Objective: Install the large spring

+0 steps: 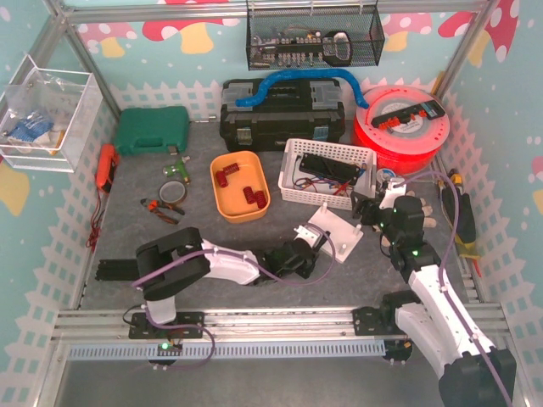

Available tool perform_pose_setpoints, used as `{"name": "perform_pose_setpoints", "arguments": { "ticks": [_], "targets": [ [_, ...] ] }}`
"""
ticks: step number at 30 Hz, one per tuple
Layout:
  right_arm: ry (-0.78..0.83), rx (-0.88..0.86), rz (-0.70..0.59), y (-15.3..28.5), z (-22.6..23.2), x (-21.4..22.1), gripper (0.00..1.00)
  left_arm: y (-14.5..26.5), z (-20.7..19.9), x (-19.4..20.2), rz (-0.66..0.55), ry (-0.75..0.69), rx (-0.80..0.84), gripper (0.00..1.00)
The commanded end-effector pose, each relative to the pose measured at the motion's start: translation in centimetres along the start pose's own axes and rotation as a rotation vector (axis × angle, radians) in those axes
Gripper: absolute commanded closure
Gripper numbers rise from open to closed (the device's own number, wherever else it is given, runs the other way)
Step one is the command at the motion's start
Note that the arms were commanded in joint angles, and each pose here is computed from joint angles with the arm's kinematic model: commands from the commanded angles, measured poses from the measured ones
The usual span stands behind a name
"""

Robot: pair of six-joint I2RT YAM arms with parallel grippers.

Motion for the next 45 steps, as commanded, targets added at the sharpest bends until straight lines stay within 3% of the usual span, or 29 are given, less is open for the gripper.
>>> {"name": "perform_pose_setpoints", "arguments": {
  "ticks": [1, 15, 21, 27, 36, 45],
  "targets": [
    [-0.004, -0.001, -0.013, -0.1, 0.0, 0.1, 0.12, -0.6, -0.5, -0.1, 0.026, -0.001, 0.011, 0.65],
    [-0.004, 0.004, -0.011, -0.2, -0.1, 0.1, 0.11, -1.5, -0.3, 1.3, 0.1, -0.003, -0.011, 0.7],
    [-0.004, 0.008, -0.015, -0.1, -0.1, 0.1, 0.11, -1.1, -0.3, 0.8, 0.084, -0.01, -0.008, 0.87],
    [-0.002, 0.009, -0.013, -0.2, -0.1, 0.1, 0.11, -0.1, -0.3, 0.1, 0.055, 0.003, 0.001, 0.97],
    [-0.009, -0.046, 0.035, -0.4, 1.0, -0.9, 0.11, 3.4, 0.4, -1.8, -0.047, 0.046, -0.007, 1.0],
    [-0.002, -0.08, 0.111, -1.8, 2.3, -1.2, 0.11, 9.0, 3.8, -2.9, -0.213, 0.201, -0.22, 1.0]
  ]
}}
Point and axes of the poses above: each gripper's point midway between its finger pads, its own y axis back along the fingers, its own z axis along the line the jaws close on, x = y × z, the point moved 10 cm from there along y, back along the fingers, and after that the axes turned 12 degrees about -y, right-handed, at the moved point
